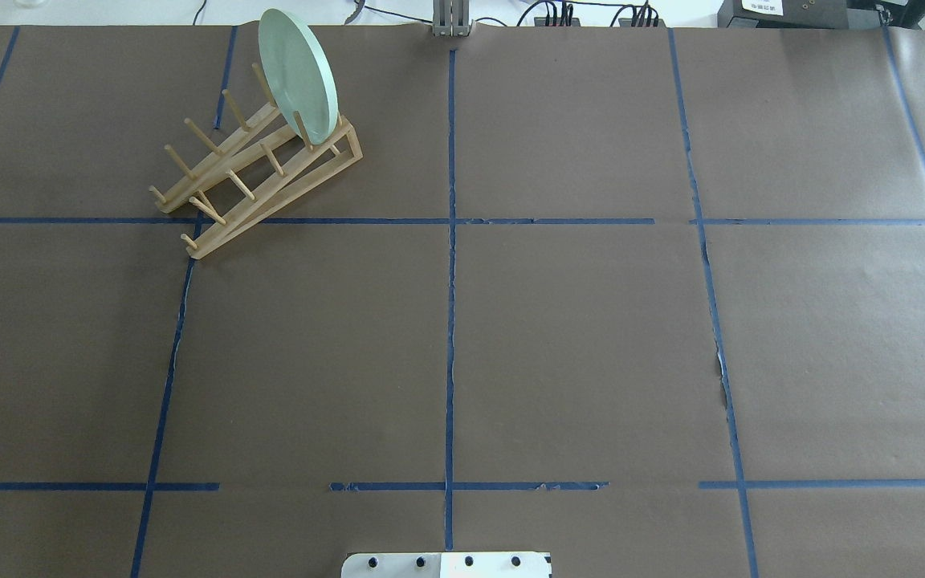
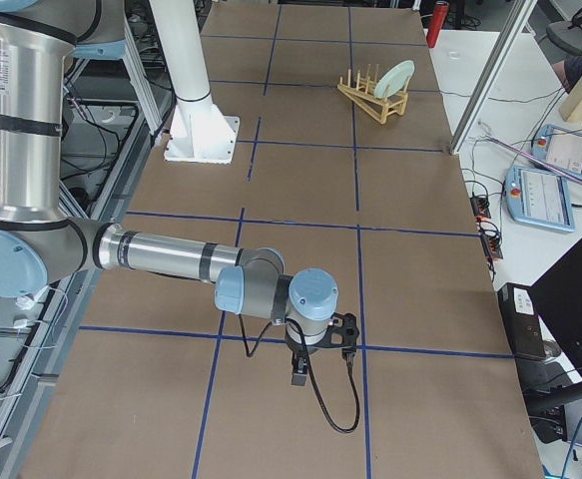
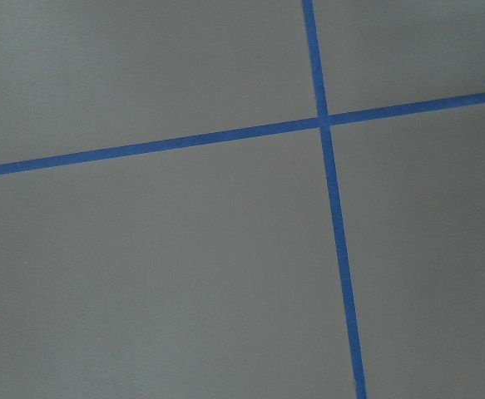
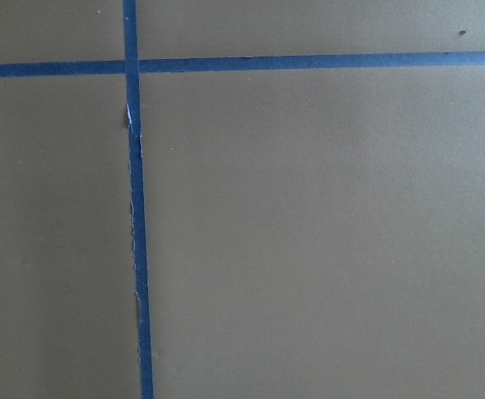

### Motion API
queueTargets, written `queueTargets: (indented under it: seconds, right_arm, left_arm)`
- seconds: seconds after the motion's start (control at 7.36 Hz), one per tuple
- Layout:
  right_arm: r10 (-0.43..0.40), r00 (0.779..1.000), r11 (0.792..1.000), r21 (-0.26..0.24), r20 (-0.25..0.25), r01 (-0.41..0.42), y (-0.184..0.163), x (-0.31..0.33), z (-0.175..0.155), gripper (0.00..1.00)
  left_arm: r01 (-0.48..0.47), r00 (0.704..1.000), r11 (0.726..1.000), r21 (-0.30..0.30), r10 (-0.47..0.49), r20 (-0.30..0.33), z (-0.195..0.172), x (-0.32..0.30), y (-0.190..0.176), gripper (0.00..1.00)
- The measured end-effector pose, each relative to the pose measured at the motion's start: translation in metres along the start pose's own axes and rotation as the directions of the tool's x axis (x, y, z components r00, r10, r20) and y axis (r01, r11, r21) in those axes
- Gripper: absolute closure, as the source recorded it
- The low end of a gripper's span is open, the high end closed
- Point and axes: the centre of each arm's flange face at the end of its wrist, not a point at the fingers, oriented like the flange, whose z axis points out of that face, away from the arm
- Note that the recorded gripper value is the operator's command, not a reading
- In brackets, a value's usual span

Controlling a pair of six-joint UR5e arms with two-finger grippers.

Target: Place plate on rack

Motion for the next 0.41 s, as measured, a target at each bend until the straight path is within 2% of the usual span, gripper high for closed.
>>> queueTargets:
  seconds: [0.14, 0.41]
  right_arm:
    - [0.000, 1.000, 1.000, 0.000, 0.000, 0.000, 0.0000, 0.0000, 0.0000, 0.00]
    - [0.000, 1.000, 1.000, 0.000, 0.000, 0.000, 0.0000, 0.0001, 0.0001, 0.00]
  left_arm:
    - [0.051, 0.999, 0.999, 0.006, -0.051, -0.020, -0.0004, 0.0031, -0.0007, 0.00]
    - [0.079, 0.996, 0.997, 0.011, -0.079, -0.032, -0.0014, 0.0065, -0.0018, 0.00]
